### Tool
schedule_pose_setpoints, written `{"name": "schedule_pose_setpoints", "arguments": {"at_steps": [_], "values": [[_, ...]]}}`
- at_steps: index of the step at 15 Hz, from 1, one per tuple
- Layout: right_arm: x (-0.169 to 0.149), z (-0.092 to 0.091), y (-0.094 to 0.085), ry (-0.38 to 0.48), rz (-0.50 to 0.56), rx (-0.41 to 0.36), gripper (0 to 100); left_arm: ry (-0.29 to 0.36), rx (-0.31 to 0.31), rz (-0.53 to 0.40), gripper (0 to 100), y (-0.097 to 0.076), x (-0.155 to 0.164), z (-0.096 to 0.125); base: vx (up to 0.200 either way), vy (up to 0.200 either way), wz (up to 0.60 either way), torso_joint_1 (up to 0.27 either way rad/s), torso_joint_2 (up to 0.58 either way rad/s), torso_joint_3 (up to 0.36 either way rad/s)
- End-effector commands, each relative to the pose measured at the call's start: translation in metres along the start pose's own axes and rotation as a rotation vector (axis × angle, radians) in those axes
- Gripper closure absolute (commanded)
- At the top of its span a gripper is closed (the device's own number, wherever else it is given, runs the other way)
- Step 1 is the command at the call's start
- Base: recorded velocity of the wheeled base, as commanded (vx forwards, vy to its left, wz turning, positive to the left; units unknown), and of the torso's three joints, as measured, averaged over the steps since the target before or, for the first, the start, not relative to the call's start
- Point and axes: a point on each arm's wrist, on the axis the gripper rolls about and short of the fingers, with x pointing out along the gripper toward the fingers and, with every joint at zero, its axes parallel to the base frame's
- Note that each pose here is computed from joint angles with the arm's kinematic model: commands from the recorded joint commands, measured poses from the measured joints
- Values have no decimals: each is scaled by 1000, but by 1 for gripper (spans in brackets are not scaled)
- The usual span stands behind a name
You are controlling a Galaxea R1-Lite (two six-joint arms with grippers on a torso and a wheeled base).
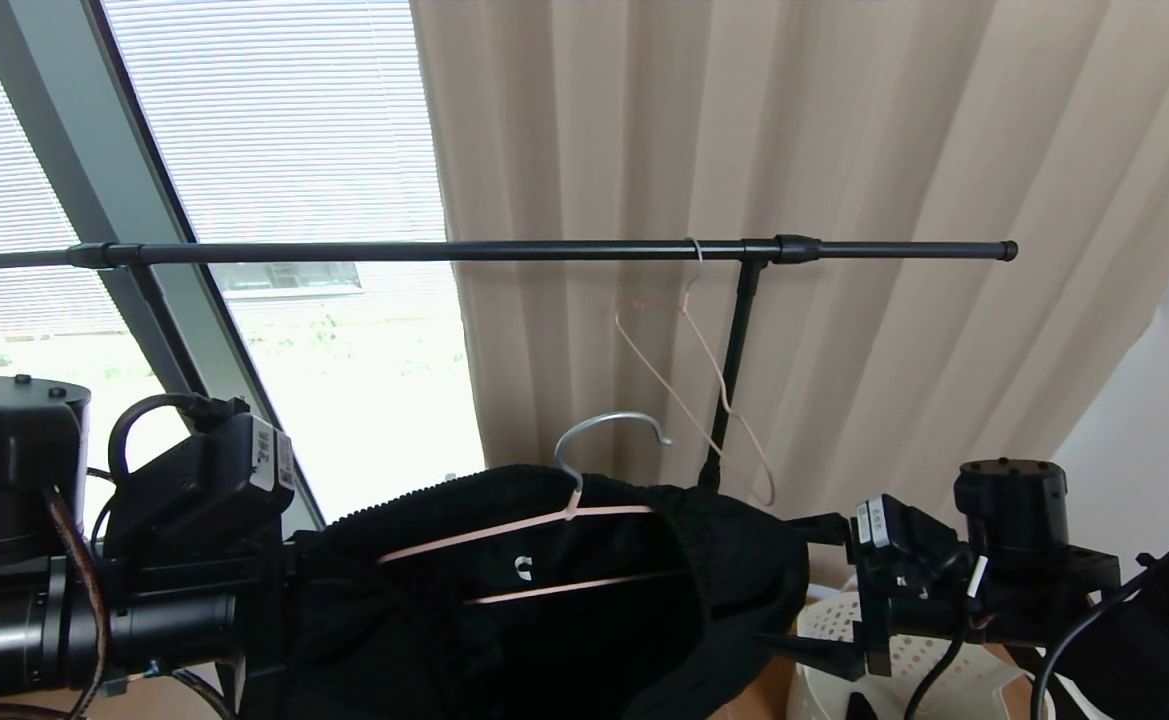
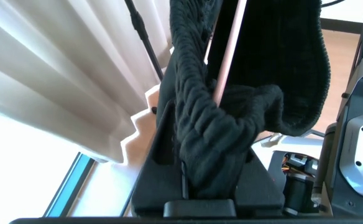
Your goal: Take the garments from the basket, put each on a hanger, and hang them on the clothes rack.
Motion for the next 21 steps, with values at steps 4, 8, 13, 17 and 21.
{"name": "schedule_pose_setpoints", "arguments": {"at_steps": [4, 8, 13, 17, 21], "values": [[3, -2, -3, 22, -29, 4, 100, -24, -19, 4, 100, -7, -10, 1, 0, 0, 0, 0, 0, 0], [-14, -4, -16, 17, -105, 14, 100, -21, -53, 27, 100, -7, -15, -3, 0, 0, 0, 0, 0, 0], [-21, -7, -28, 16, -148, 23, 100, -31, -76, 41, 100, -2, -22, -8, 0, 0, 0, 0, 0, 0], [-21, -6, -28, 16, -149, 21, 100, -38, -80, 35, 100, -1, -22, -7, 0, 0, 0, 0, 0, 0], [-22, -6, -24, 17, -140, 20, 0, -35, -94, 41, 100, 1, -22, -7, 0, 0, 0, 0, 0, 0]]}}
